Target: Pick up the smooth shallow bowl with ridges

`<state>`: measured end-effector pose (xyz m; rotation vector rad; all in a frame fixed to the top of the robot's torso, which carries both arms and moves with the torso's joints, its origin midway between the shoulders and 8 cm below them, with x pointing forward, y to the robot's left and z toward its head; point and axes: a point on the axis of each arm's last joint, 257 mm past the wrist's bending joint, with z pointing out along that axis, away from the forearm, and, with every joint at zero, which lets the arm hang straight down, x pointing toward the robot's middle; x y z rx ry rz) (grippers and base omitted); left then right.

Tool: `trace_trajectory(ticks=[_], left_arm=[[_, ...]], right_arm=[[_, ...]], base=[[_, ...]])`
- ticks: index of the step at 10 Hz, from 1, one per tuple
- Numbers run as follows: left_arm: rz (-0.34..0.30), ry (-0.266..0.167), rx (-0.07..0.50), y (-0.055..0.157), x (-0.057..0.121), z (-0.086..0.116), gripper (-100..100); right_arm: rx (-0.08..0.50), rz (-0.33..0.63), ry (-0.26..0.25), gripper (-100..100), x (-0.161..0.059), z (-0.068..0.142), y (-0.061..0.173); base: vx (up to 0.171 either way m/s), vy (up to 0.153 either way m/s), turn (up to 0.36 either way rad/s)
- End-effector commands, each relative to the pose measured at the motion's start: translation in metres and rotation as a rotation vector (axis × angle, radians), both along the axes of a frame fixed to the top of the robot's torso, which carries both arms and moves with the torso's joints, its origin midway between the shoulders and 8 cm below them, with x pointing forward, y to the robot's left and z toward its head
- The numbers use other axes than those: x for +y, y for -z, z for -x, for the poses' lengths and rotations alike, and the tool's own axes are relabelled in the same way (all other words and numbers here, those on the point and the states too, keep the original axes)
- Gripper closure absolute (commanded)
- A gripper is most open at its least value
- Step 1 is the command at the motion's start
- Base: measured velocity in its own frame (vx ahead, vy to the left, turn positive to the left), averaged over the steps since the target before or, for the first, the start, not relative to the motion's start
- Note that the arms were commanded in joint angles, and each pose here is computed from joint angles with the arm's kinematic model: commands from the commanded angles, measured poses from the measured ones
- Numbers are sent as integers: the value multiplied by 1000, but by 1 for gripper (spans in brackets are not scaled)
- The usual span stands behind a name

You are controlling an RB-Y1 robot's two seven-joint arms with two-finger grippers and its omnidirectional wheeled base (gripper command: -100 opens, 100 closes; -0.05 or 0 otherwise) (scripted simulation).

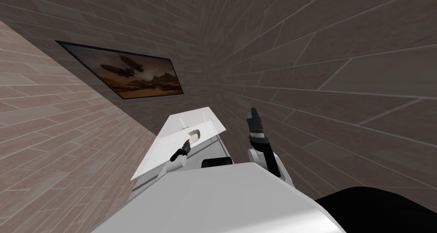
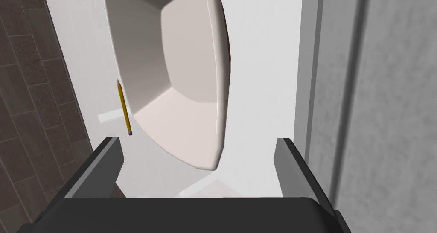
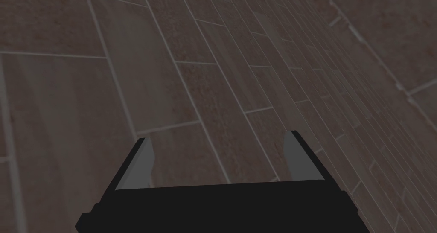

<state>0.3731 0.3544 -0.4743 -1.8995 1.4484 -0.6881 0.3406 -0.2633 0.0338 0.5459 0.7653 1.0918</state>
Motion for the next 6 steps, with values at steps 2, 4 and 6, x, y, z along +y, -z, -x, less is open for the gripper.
trace_trajectory(ticks=[2,4,6], left_arm=[[62,-14,52,20,-26,10,-100],[52,-11,45,18,-20,6,0],[52,-10,42,25,-23,5,-100]], right_arm=[[0,0,0,0,0,0,0],[0,0,0,0,0,0,0],[0,0,0,0,0,0,0]], base=[[113,-15,4],[23,-3,0],[31,12,8]])
